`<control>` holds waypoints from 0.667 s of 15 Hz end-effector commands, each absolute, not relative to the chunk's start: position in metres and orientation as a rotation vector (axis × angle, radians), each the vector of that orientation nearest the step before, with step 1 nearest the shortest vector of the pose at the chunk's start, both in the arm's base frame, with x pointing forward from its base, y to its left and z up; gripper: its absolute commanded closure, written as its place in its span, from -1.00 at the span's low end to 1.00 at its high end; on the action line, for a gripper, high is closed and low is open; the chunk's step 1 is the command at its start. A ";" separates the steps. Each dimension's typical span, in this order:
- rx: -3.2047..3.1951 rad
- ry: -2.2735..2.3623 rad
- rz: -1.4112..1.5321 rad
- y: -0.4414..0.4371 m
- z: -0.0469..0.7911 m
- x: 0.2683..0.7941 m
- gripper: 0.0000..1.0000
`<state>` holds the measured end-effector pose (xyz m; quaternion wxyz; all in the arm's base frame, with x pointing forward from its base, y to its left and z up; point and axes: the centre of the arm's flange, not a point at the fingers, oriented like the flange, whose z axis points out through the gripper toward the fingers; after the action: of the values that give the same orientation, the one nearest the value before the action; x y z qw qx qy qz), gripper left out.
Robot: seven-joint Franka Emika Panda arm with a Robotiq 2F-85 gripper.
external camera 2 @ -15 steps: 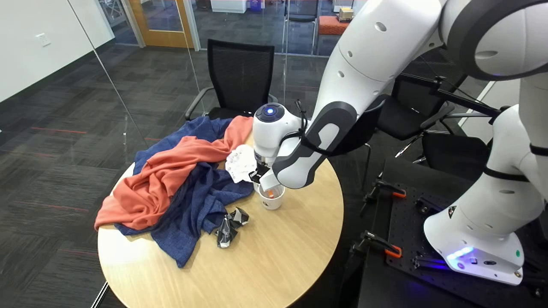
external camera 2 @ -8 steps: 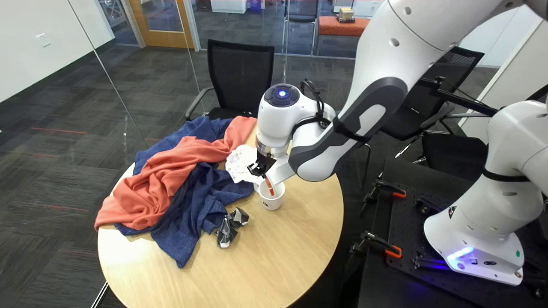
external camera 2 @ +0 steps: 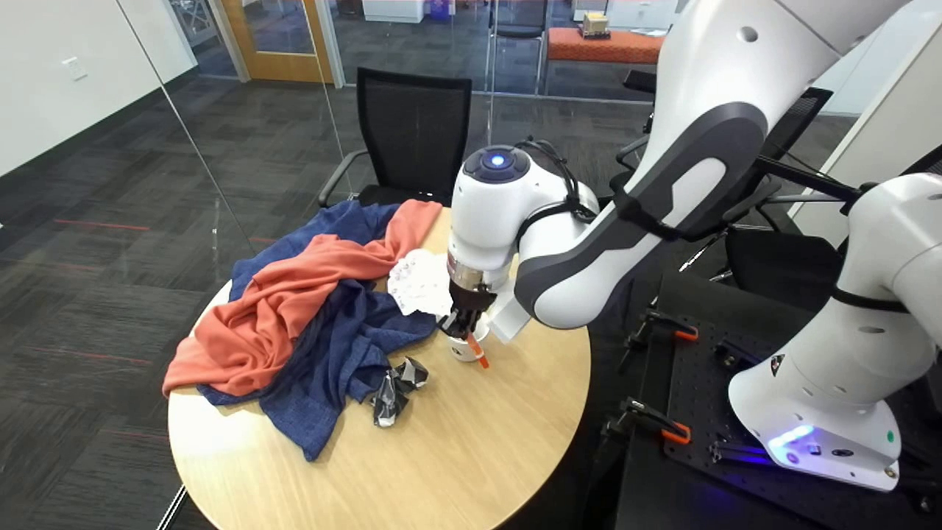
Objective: Remove the orange marker from the mug and put it on the table
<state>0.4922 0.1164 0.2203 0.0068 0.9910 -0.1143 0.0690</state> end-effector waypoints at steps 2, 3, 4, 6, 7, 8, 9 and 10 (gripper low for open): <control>3.135 -0.152 0.061 0.132 0.198 0.490 0.91; 3.131 -0.120 0.041 0.137 0.190 0.490 0.91; 3.126 -0.092 0.024 0.140 0.183 0.490 0.91; 3.120 -0.057 -0.008 0.145 0.163 0.493 0.91; 3.111 -0.055 -0.022 0.146 0.151 0.495 0.91; 3.106 -0.054 -0.040 0.147 0.140 0.498 0.91; 3.103 -0.055 -0.057 0.149 0.131 0.500 0.91; 3.095 -0.059 -0.083 0.150 0.121 0.503 0.91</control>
<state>0.4835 0.1451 0.1459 0.0132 0.9994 -0.0299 -0.0087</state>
